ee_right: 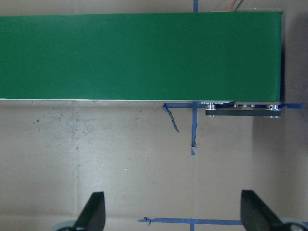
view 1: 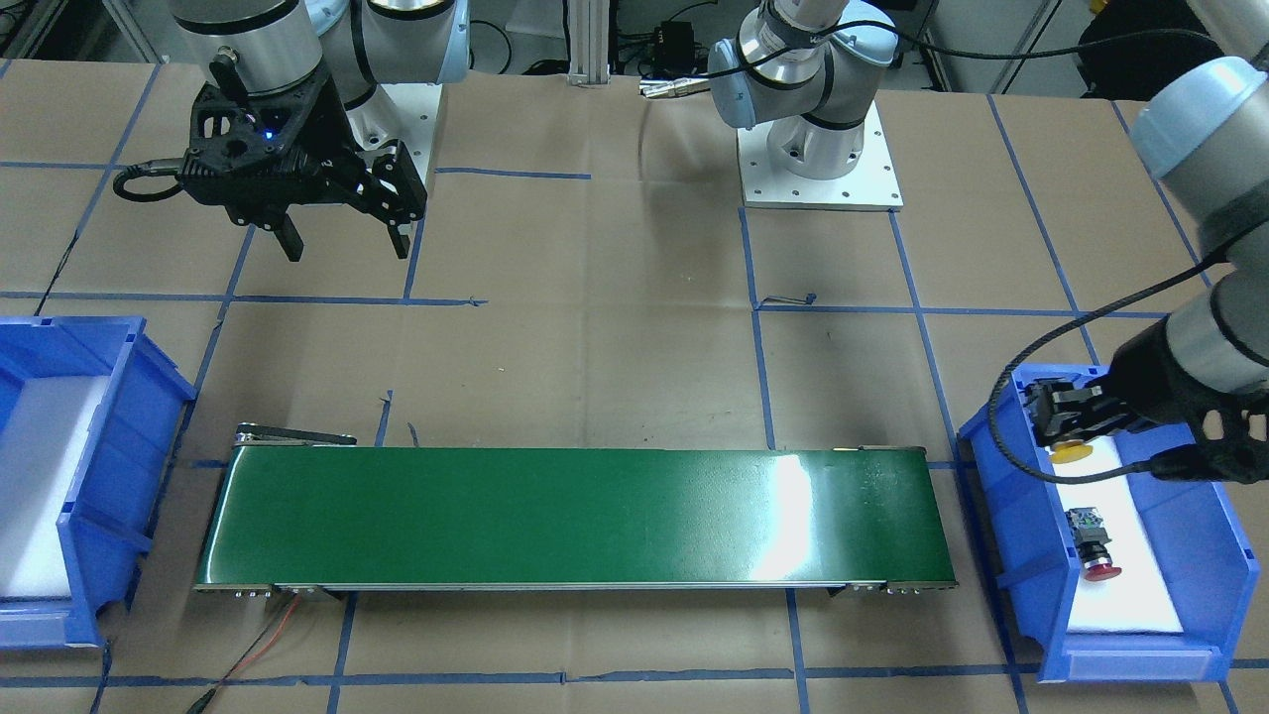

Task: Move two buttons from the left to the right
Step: 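Carry the yellow button to the conveyor start and lower it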

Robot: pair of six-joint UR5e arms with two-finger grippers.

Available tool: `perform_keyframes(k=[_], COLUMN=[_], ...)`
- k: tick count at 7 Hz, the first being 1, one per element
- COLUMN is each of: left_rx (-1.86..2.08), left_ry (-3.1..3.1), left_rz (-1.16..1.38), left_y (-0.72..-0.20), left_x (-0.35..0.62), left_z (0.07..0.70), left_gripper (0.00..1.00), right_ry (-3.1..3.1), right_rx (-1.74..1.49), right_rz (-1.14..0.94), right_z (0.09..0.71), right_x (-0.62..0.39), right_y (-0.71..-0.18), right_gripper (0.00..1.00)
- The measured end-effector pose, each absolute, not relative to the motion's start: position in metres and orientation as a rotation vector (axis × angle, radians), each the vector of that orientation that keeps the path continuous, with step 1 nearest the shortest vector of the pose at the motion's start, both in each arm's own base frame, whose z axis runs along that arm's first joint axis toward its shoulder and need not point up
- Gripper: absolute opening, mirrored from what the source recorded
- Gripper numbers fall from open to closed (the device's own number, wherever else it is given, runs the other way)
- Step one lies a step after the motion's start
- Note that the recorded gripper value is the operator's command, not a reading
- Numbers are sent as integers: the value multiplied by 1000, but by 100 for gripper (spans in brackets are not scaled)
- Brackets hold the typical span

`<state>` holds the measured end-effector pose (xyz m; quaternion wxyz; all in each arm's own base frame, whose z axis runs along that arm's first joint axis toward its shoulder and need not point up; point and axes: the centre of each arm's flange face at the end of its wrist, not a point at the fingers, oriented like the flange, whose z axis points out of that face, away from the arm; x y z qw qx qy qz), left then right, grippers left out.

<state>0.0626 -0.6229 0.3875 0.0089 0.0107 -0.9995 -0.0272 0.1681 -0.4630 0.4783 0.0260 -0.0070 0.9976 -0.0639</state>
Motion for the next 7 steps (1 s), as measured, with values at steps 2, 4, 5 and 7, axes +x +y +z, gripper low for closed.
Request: perform_keyframes(k=[2,4,5,7], left_rx=[35,-10,-17,-10], left_ry=[-3130,-3143,-3148,-3149], left_rz=[-73,3,49,75], left_y=[-631,-642,-642,-632], left_x=[-11,-47,-53,-57], left_z=[376,329,300,263], left_gripper=[14,14,14,69], right_ry=[3083,3083,3083,3082], right_rx=[-22,-22,-22,-22], right_rz=[-198,-196,-196,-196], right_z=[478,478,477,477], right_x=[168,168,168,168], right_y=[-463,-463,-463,-464], right_gripper=[100,100,100,100])
